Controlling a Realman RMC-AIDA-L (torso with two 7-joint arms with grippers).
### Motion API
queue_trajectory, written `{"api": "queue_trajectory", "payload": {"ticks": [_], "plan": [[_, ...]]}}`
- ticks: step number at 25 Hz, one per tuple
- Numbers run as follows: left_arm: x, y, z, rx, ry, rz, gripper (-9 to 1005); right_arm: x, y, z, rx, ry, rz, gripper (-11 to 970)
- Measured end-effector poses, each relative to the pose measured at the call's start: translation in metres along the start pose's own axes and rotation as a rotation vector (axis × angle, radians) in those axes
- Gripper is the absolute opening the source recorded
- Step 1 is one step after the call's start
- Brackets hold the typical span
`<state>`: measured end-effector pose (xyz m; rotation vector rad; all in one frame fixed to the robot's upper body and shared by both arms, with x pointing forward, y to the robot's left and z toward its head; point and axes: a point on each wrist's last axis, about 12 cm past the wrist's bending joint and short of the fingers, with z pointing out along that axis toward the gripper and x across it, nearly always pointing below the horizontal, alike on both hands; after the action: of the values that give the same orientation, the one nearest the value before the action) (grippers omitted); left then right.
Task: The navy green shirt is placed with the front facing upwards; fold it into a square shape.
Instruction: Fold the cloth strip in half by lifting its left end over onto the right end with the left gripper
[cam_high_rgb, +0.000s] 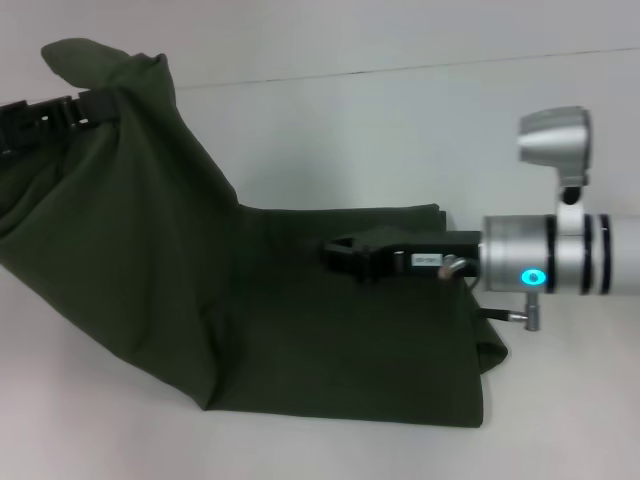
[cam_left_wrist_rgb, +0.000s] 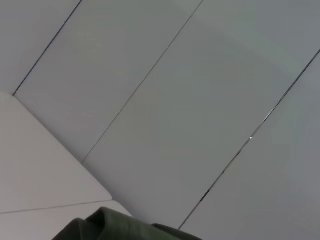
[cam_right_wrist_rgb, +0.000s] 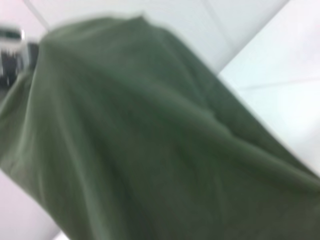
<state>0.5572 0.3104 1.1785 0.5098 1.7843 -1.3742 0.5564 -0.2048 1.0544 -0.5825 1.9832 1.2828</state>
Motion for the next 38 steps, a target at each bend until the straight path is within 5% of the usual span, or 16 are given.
{"api": "queue_trajectory", "payload": {"ticks": [15, 38], "plan": [[0.007, -0.003, 0.017, 0.083, -0.056, -0.027, 26, 0.001, -0.001, -0.007, 0.002, 0.002, 0.003, 66], [0.027, -0.003, 0.105, 0.173, -0.013, -0.09, 46, -0.012, -0.003, -0.08, 0.053, -0.234, -0.036, 66]]}}
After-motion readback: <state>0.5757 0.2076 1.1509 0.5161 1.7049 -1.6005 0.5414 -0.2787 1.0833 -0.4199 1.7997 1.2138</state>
